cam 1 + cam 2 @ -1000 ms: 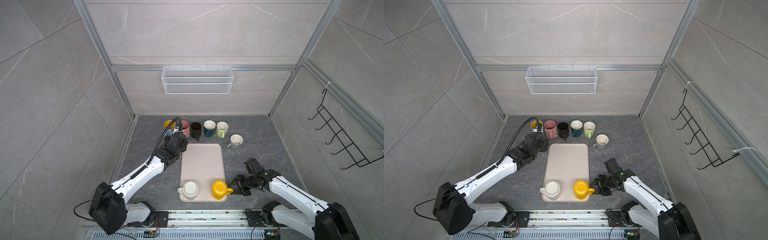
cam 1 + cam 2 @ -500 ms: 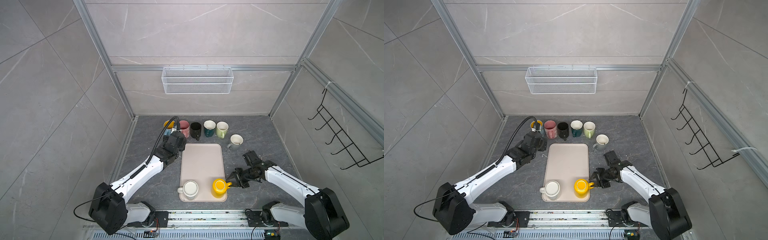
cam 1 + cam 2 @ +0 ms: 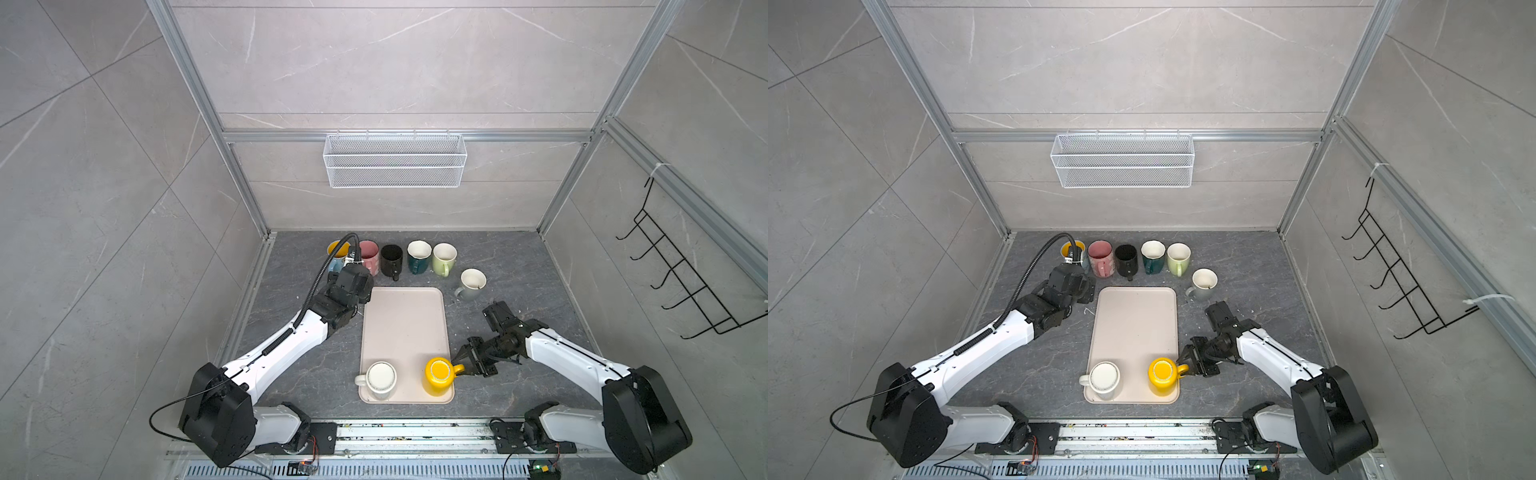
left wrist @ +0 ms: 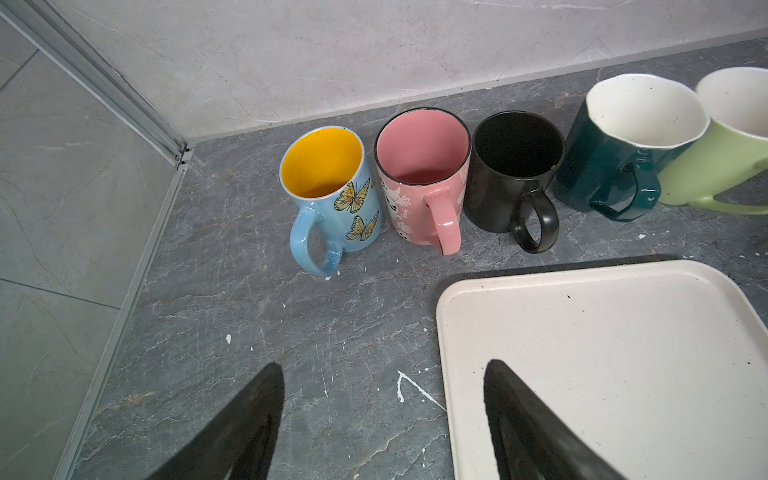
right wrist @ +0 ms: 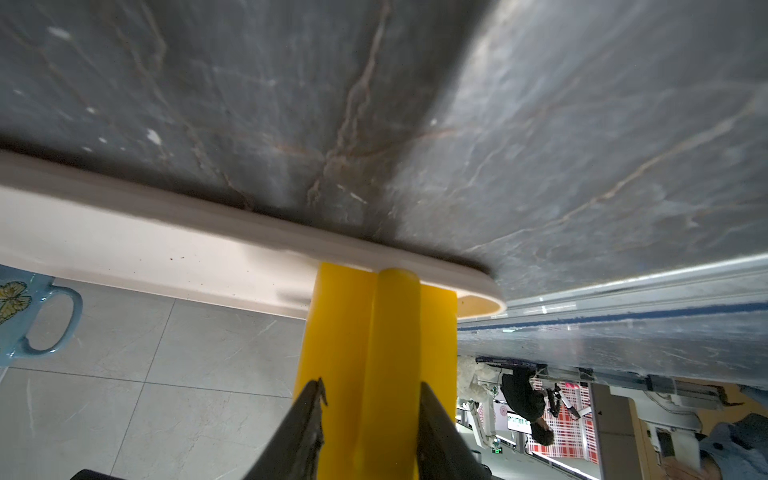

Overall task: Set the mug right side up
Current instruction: 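Grasp the yellow mug's handle with the right gripper, then lift the yellow mug and rotate it upright with the right gripper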

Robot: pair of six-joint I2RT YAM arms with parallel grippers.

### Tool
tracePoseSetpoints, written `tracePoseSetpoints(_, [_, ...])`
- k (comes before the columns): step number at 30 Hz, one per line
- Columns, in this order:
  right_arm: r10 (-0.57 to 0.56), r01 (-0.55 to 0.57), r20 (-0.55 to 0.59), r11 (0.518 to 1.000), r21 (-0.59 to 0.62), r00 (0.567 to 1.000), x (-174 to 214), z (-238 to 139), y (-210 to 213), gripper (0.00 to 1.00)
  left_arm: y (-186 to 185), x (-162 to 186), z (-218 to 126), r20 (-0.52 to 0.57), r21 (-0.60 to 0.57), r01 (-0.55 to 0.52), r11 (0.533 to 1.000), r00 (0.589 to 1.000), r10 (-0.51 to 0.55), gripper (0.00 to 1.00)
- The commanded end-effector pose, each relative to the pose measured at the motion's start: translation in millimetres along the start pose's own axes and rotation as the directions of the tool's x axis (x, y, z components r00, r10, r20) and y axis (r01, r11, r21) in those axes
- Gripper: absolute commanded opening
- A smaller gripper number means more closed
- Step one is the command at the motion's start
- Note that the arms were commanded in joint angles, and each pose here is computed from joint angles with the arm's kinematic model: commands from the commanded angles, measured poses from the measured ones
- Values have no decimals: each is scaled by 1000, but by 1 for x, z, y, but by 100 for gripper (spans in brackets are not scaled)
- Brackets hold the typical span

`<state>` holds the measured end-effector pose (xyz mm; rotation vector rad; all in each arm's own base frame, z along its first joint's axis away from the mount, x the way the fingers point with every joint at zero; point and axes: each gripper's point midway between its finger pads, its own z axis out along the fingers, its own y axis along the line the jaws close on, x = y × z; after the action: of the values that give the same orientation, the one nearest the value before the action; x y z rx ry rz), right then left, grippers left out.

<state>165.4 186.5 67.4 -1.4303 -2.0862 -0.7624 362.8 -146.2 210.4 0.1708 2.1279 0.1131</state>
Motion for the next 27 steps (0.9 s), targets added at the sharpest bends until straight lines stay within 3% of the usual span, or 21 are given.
tracePoseSetpoints(1, [-22,22,-11,1000,13,1000,4,0,3,40,2,-15,-5,34,4,39,999,999,-39,78])
tracePoseSetpoints(14, [-42,43,-23,998,37,999,9,8,7,36,3,-13,-2,27,4,41,999,999,-41,78])
tracePoseSetpoints(19, [-39,40,-23,998,43,999,8,10,6,22,5,-13,-1,27,0,43,999,999,-43,78])
tracePoseSetpoints(24, [-57,58,-25,998,38,998,10,10,11,0,6,-13,-1,25,-1,47,999,999,-47,78])
tracePoseSetpoints(27, [-80,81,-22,996,29,997,11,8,15,0,7,-12,-2,24,-1,48,999,999,-48,78])
